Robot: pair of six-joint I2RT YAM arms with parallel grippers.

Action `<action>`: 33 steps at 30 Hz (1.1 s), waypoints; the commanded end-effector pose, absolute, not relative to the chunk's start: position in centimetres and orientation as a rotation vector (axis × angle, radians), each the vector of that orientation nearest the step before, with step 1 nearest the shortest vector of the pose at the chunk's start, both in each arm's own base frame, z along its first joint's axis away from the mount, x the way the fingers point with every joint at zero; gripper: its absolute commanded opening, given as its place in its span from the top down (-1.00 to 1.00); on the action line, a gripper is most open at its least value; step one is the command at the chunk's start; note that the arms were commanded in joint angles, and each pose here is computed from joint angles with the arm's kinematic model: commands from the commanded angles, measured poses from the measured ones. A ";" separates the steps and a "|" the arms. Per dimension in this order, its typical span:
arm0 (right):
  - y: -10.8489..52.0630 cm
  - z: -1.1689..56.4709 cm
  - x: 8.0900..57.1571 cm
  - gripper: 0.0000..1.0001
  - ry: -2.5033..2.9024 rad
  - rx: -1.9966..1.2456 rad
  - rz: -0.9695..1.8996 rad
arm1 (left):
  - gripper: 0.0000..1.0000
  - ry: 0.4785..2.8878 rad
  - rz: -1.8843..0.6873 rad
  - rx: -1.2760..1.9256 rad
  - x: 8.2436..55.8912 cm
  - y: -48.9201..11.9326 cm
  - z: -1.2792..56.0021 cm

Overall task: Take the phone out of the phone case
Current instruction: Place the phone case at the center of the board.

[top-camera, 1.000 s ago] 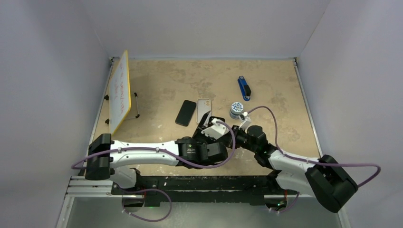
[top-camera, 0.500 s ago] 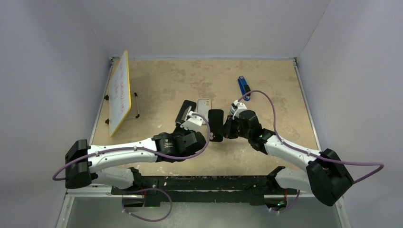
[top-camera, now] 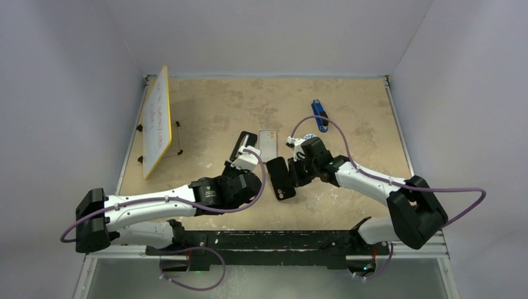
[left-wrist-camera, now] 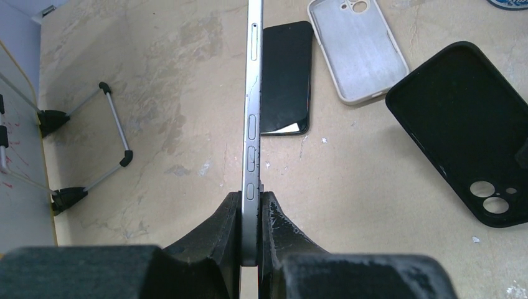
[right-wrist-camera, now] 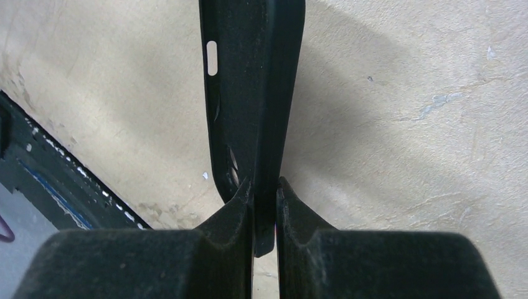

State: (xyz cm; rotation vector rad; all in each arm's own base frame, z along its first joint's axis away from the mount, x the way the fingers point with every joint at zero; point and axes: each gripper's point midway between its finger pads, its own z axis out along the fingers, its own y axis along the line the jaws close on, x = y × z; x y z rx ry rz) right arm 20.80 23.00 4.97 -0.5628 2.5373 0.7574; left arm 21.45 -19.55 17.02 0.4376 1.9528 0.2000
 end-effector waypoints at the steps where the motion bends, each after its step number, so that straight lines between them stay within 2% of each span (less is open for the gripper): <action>1: 21.8 4.4 19.8 0.71 2.643 -0.650 0.673 | 1.00 1.880 0.182 0.348 22.5 -19.8 18.6; 8: 20.5 4.1 20.8 -0.02 2.694 -0.584 0.481 | 1.00 1.869 0.161 0.338 22.7 -19.8 17.3; 12: 20.5 4.4 20.6 -0.34 2.707 -0.540 0.392 | 1.00 1.858 0.154 0.330 22.7 -19.5 17.2; 14: 20.8 4.8 20.2 -0.64 2.705 -0.509 0.345 | 1.00 1.851 0.155 0.323 22.8 -19.2 17.2; 15: 21.1 4.9 20.0 -0.92 2.695 -0.501 0.320 | 1.00 1.848 0.156 0.319 22.8 -19.1 17.2; 17: 21.8 5.1 19.4 -0.98 2.681 -0.487 0.275 | 1.00 1.841 0.163 0.302 22.9 -18.6 17.3; 30: 24.8 4.0 16.9 -0.98 2.672 -0.570 -0.039 | 1.00 1.828 0.190 0.172 22.9 -15.6 17.7; 33: 23.8 3.2 16.5 -0.98 2.710 -0.547 -0.132 | 1.00 1.823 0.177 0.157 22.8 -15.4 17.9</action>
